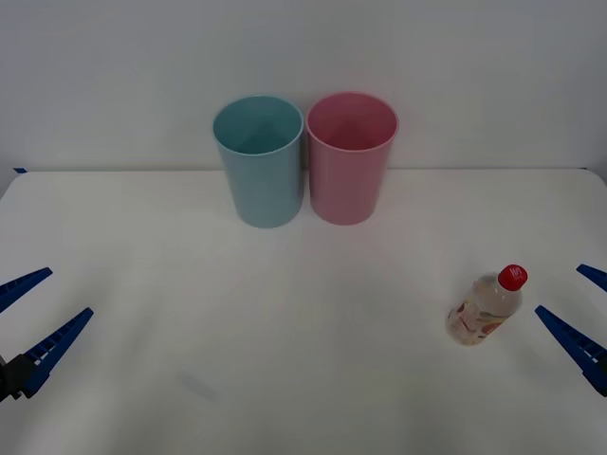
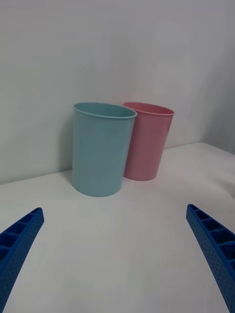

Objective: Grasp the object on the table and drop it into the matching bin: aluminum can to the light blue bin, PET bottle to the pink bin.

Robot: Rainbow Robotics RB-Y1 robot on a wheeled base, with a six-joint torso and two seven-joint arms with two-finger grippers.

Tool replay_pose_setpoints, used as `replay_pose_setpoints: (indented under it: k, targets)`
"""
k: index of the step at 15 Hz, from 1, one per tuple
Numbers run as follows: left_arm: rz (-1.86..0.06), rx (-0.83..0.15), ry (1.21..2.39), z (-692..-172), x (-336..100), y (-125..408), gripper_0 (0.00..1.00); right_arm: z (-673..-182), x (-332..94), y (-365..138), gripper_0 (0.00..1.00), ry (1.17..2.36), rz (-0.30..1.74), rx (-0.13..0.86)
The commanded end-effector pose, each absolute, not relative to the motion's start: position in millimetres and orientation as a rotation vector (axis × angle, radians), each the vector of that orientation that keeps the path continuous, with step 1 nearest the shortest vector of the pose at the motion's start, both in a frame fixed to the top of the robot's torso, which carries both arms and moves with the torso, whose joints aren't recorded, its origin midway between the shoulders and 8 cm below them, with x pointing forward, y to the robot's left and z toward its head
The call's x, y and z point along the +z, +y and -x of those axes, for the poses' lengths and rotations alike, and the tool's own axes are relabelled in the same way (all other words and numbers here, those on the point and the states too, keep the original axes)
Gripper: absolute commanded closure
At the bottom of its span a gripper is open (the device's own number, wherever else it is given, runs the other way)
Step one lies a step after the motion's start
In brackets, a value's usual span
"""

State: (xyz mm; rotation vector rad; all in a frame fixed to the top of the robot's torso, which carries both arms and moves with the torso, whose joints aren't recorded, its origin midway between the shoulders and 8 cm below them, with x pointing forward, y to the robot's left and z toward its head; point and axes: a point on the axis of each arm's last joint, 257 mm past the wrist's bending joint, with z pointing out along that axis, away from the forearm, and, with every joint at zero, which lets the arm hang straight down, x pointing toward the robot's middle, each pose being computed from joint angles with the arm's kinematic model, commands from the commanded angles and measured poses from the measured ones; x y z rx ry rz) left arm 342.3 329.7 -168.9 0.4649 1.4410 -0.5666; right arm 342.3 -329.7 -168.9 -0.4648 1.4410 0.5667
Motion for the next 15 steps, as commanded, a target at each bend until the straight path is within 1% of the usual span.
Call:
replay_pose_setpoints:
  k: [1,4,9,14,15]
  targets:
    - [-0.465,-0.567,1.441,-342,-169,330,0.0,-340,-174,-330,0.0,1.453,0.469,0.565]
    - [-0.465,-0.567,1.441,-342,-169,330,0.0,-340,-173,-329,0.0,1.458,0.497,0.556]
    - [-0.465,-0.567,1.441,-342,-169,330,0.0,-326,-192,-335,0.0,1.512,0.495,0.54]
    - [-0.465,-0.567,1.441,-342,-169,330,0.0,-314,-210,-333,0.0,1.541,0.515,0.511]
    - [-0.465,-0.567,1.441,-342,-169,330,0.0,-313,-215,-334,0.0,1.536,0.548,0.469]
